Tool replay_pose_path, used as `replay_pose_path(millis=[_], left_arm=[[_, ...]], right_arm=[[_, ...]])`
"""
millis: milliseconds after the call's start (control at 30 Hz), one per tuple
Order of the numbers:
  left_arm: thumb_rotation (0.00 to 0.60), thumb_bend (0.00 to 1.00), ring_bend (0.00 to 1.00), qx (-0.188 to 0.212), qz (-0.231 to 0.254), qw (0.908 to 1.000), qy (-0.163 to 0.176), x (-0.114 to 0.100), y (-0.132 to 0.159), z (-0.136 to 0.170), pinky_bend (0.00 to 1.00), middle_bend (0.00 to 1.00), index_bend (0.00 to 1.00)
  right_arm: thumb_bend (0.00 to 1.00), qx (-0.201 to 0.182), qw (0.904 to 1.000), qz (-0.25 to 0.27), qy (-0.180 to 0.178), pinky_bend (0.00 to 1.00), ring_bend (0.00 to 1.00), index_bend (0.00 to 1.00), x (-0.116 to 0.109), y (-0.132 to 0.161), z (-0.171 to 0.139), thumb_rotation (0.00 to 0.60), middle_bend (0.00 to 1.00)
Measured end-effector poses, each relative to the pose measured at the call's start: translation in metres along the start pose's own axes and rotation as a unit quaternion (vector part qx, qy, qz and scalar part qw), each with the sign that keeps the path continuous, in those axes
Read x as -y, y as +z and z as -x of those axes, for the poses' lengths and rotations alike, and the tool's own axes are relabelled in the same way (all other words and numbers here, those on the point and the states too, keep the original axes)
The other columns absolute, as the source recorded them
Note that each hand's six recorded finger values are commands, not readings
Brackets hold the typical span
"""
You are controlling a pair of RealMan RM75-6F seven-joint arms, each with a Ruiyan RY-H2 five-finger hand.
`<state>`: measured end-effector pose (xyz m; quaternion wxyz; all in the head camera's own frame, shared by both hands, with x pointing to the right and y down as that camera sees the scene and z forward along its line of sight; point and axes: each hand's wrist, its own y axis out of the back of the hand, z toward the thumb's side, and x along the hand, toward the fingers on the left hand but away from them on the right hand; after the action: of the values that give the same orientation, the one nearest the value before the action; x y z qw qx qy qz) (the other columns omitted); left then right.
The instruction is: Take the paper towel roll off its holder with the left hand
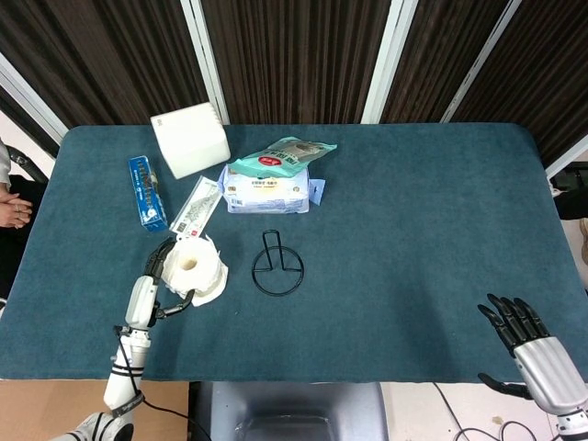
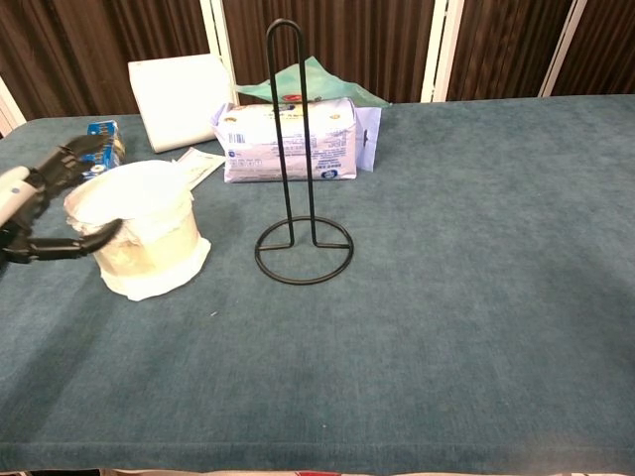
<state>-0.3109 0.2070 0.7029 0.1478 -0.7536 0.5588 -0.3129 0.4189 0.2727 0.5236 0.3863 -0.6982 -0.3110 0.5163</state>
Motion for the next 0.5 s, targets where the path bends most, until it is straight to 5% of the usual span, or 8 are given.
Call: replay_pose_path(millis=[267,367,500], left_arm=[[0.596,0.38,0.00,0.078,-0.070,0.9943,0.020,-0.065,0.021,0.055,0.00,0.00,0.00],[0.600,0.38,0.00,0.104,-0.135,0.9851,-0.023,-0.086,0.025,0.094,0.00,0.00,0.00],[0.600,0.38,0.00,0.093,-0.220,0.9667,-0.093,-0.085,0.014,0.128,0.00,0.00,0.00]], right_arm=[[0.06,0.005,0.9999,-0.010,0.003,0.00,0.00,0.00,0.004,0.000,0.001,0.600,0.00],[0.06,0.005,0.9998,-0.017,0.004,0.00,0.00,0.00,0.006,0.002,0.003,0.600,0.00],[0.06,0.005,0.9996,-0.026,0.005,0.00,0.00,0.00,0.009,0.005,0.004,0.600,0.00]])
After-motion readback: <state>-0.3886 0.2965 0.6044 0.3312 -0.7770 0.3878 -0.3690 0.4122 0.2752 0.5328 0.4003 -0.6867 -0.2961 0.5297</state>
